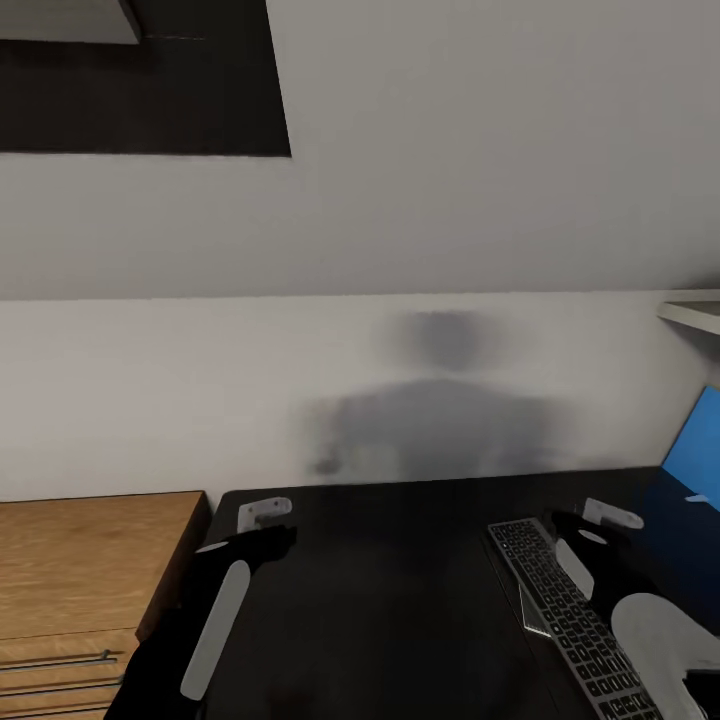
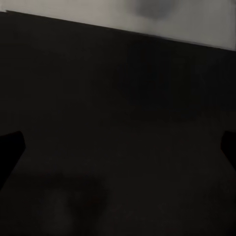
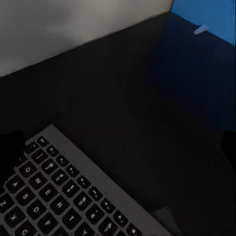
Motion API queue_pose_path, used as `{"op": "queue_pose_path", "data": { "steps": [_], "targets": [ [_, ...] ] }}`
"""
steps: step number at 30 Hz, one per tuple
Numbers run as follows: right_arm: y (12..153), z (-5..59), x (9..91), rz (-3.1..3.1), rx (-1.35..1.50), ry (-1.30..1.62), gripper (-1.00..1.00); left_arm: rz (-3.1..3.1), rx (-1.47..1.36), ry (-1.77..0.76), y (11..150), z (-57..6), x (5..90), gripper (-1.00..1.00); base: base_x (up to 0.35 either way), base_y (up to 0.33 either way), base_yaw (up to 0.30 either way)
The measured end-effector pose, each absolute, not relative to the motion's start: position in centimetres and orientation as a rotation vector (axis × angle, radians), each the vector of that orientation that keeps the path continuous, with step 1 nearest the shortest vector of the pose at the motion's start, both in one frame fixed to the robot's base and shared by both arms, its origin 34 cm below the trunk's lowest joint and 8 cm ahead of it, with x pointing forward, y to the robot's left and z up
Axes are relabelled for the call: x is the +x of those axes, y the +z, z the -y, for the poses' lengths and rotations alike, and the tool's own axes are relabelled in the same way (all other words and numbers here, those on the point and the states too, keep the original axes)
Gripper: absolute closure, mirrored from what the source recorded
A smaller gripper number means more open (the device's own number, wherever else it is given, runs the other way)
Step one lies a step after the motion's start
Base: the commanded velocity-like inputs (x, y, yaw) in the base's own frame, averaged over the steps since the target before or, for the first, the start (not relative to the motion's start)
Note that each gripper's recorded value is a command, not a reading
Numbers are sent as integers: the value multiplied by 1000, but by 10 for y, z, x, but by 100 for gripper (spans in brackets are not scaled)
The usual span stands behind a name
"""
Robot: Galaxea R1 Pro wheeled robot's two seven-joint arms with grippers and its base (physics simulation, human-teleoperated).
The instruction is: In the bedroom, organize the workspace by keeping the computer under the desk, ensuring the monitor is on the desk, placing the keyboard on the desk next to the monitor, placing the mouse on the desk next to the keyboard, moving the folder from the swivel chair onto the desk next to the mouse, stacking the notebook on top of the folder with the pen on top of the notebook, and positioning the swivel chair next to the desk.
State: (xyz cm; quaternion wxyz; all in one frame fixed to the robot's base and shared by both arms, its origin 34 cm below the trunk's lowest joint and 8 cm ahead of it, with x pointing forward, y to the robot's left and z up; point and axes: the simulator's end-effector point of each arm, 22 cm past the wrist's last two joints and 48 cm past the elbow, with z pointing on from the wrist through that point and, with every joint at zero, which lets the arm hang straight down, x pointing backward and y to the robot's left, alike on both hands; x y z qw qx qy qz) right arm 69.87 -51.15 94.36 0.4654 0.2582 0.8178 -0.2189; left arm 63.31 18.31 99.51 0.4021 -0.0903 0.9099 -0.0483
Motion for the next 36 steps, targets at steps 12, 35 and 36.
{"op": "queue_pose_path", "data": {
  "steps": [12,35,36],
  "targets": [
    [912,562,655,-1997,1063,-407,-100,-2243,-242,-165,1021,-181,638,-100,0,0,0],
    [929,590,663,-1808,1340,-242,-100,-2219,-273,-247,1025,-175,645,-100,0,0,0],
    [928,590,664,-1807,1343,-241,-100,-2219,-273,-247,1024,-175,646,-100,0,0,0]
  ]
}}
